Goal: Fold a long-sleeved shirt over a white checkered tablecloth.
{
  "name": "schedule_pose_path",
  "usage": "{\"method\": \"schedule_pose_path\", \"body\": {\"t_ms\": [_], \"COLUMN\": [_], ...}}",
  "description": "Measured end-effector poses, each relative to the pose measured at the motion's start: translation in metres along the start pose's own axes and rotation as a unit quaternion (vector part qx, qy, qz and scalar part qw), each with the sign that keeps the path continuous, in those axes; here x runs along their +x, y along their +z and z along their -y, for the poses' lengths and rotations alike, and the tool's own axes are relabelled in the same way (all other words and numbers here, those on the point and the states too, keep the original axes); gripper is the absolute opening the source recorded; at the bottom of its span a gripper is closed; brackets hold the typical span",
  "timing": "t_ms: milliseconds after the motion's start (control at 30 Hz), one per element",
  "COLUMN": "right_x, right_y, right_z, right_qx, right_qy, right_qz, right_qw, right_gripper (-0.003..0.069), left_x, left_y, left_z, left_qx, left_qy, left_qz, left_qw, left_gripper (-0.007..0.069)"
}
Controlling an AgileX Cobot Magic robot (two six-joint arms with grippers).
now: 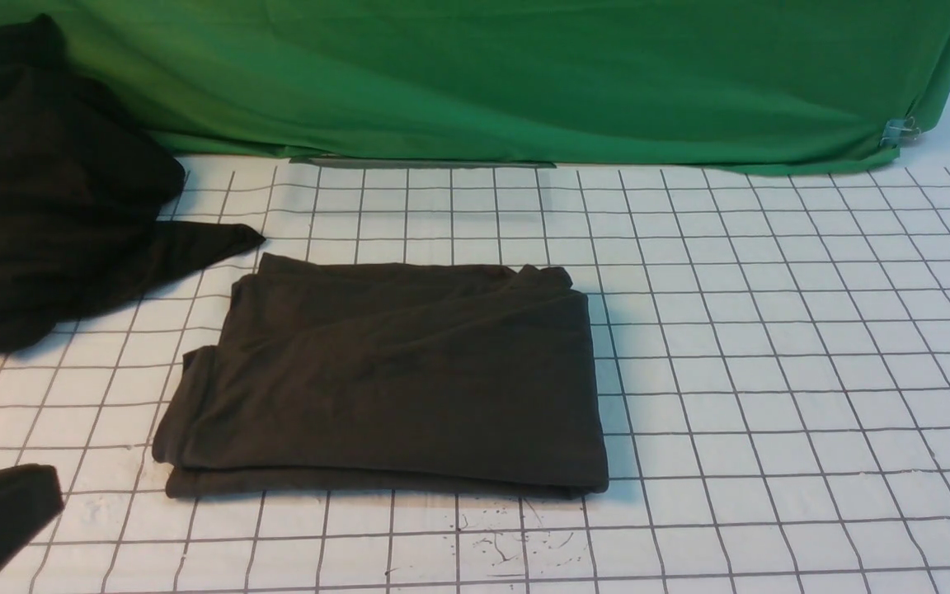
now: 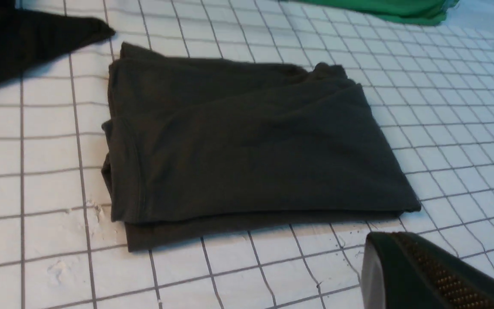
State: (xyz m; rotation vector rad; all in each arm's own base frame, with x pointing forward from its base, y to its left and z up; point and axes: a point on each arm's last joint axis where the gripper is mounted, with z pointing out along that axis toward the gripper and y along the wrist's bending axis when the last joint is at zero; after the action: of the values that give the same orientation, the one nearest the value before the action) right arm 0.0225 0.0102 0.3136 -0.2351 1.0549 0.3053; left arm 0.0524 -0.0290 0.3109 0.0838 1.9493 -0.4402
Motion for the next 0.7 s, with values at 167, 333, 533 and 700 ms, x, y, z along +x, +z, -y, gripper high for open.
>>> {"method": "schedule_pose_path", "body": {"t_ms": [167, 333, 533, 700], "right_x": [0.000, 0.000, 0.000, 0.003], "right_y": [0.000, 0.000, 0.000, 0.000], "right_z": [0.000, 0.000, 0.000, 0.000], "right_qx": [0.000, 0.000, 0.000, 0.001], "right_qy": [0.000, 0.000, 0.000, 0.000], "right_qz": [-0.001, -0.002, -0.002, -0.019], "right_qw": [1.000, 1.000, 1.000, 1.000], "right_gripper": [0.0158, 0.0172, 0.0184, 0.0196], "left_x": [-0.003, -0.005, -0.005, -0.004], "left_y": [-0.022, -0.025, -0.025, -0.025], "left_z": [0.006, 0.006, 0.006, -0.001], "left_qx": [0.013, 0.015, 0.013, -0.034], "left_qy": [0.006, 0.005, 0.007, 0.089], "left_qz": [0.094, 0.110, 0.111, 0.106], "left_qw": [0.995, 0.994, 0.994, 0.990], "left_gripper": [-0.0004, -0.0003, 0.0000, 0.0001]}}
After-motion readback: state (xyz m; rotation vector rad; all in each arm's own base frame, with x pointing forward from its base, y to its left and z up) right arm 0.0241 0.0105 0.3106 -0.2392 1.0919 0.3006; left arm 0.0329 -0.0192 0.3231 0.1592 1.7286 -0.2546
